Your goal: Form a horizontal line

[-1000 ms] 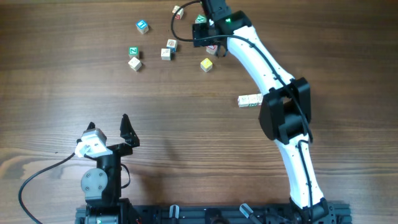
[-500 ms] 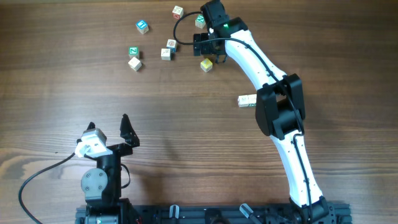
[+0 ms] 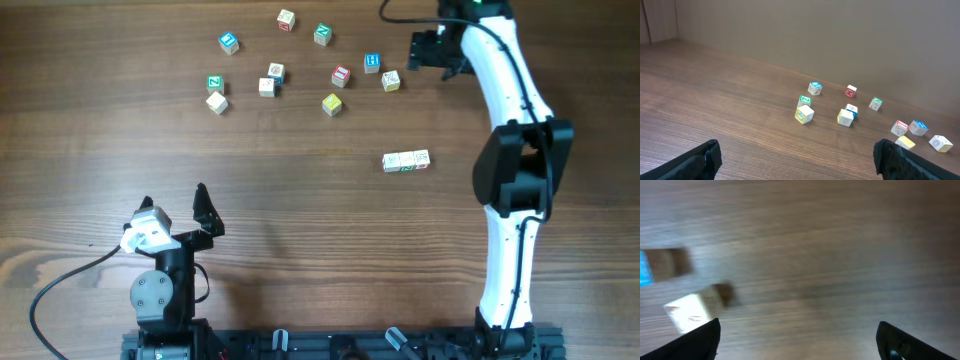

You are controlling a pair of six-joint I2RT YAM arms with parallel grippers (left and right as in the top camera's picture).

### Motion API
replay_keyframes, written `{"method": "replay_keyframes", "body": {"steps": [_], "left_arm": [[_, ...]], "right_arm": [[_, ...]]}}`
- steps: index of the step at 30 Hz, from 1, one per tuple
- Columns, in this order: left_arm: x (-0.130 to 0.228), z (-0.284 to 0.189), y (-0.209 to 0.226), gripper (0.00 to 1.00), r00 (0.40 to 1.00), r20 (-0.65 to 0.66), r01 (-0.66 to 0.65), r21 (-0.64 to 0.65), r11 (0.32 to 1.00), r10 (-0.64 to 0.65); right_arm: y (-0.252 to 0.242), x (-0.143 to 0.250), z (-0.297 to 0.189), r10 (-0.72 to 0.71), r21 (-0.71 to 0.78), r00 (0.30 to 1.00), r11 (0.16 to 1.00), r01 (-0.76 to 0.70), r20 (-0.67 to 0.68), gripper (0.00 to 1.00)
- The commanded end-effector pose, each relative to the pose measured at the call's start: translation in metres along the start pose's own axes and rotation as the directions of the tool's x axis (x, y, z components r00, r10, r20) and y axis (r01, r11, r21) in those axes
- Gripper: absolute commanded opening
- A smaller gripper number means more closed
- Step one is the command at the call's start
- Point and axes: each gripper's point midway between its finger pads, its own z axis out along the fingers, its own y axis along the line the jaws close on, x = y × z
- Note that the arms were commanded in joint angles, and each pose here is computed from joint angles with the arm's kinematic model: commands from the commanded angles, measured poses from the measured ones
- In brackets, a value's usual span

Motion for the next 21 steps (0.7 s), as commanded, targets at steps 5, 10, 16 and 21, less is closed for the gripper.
{"method": "replay_keyframes", "body": {"steps": [5, 10, 16, 21], "left_arm": [[0.000, 0.000, 0.001, 1.00, 1.000, 0.007, -0.016, -0.008, 1.000, 0.016], [0.000, 0.000, 0.001, 1.00, 1.000, 0.007, -0.016, -0.008, 1.000, 0.016], [0.000, 0.000, 0.001, 1.00, 1.000, 0.007, -0.015, -0.008, 1.000, 0.016], [-0.001, 0.000, 0.002, 1.00, 1.000, 0.010, -0.017, -0.011, 1.000, 0.017]], "right_arm": [[-0.048, -0.052, -0.004, 0.091, -0.012, 0.979, 0.996, -0.090, 0.180, 1.00], [-0.045, -0.079, -0.010, 0.102, -0.035, 0.952, 0.995, -0.096, 0.288, 1.00], [-0.045, -0.079, -0.010, 0.101, -0.035, 0.952, 0.995, -0.095, 0.288, 1.00], [-0.045, -0.079, -0.010, 0.101, -0.035, 0.952, 0.995, -0.095, 0.288, 1.00]]}}
